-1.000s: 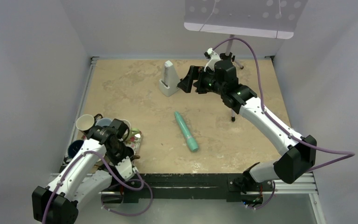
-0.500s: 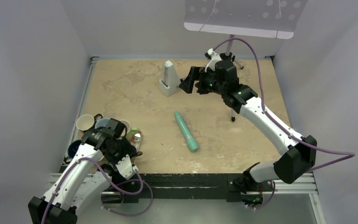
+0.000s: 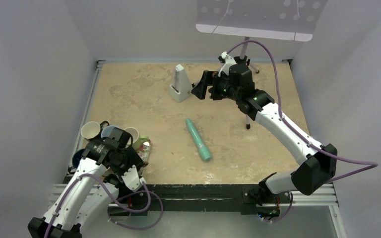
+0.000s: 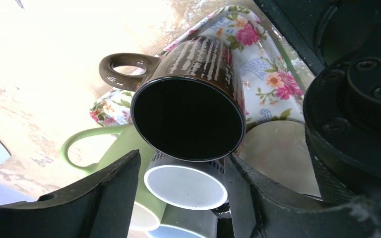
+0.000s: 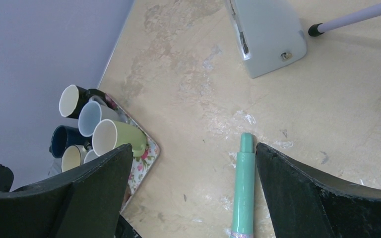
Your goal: Turn the mug right side up
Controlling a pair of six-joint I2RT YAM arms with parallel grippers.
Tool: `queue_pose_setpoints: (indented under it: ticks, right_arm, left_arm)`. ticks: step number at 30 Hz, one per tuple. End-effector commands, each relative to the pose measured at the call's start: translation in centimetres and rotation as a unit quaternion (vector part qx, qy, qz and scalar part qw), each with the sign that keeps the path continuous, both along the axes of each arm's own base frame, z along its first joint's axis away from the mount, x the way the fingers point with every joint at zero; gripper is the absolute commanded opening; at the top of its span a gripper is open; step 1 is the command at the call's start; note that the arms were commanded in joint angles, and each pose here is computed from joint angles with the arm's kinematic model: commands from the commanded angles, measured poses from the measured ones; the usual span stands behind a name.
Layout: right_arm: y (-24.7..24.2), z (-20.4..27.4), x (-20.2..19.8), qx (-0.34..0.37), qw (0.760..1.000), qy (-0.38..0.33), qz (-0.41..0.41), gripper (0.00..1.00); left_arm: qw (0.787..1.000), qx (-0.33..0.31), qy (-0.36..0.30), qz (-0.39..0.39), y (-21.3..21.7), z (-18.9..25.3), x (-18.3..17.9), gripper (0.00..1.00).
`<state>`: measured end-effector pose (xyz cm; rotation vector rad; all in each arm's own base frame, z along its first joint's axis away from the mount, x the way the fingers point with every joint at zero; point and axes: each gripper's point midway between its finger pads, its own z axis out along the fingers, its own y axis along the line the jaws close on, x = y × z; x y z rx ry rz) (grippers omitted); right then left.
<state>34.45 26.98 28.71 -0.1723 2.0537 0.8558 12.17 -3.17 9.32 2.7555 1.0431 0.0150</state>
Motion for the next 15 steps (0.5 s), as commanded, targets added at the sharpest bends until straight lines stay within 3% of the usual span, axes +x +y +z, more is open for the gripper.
queue_pose_setpoints:
  ticks: [1, 7, 15]
  right_arm:
    - [-0.8, 3.3, 0.1, 0.011, 0.999, -0.041, -0.013, 0.99]
    - [-0.9, 3.5, -0.1, 0.014, 0.999, -0.042, -0.012, 0.99]
    - [-1.4, 4.2, -0.7, 0.012, 0.999, -0.049, -0.011, 0.98]
  left_arm:
    - [0.964, 0.070, 0.110, -0.233, 2.4, -0.6, -6.9, 0.67]
    - [0.975, 0.065, 0.082, -0.198, 1.9, -0.1, -5.0, 0.68]
    - [0.991, -0.003, 0.059, -0.119, 0.1, 4.5, -5.1, 0.69]
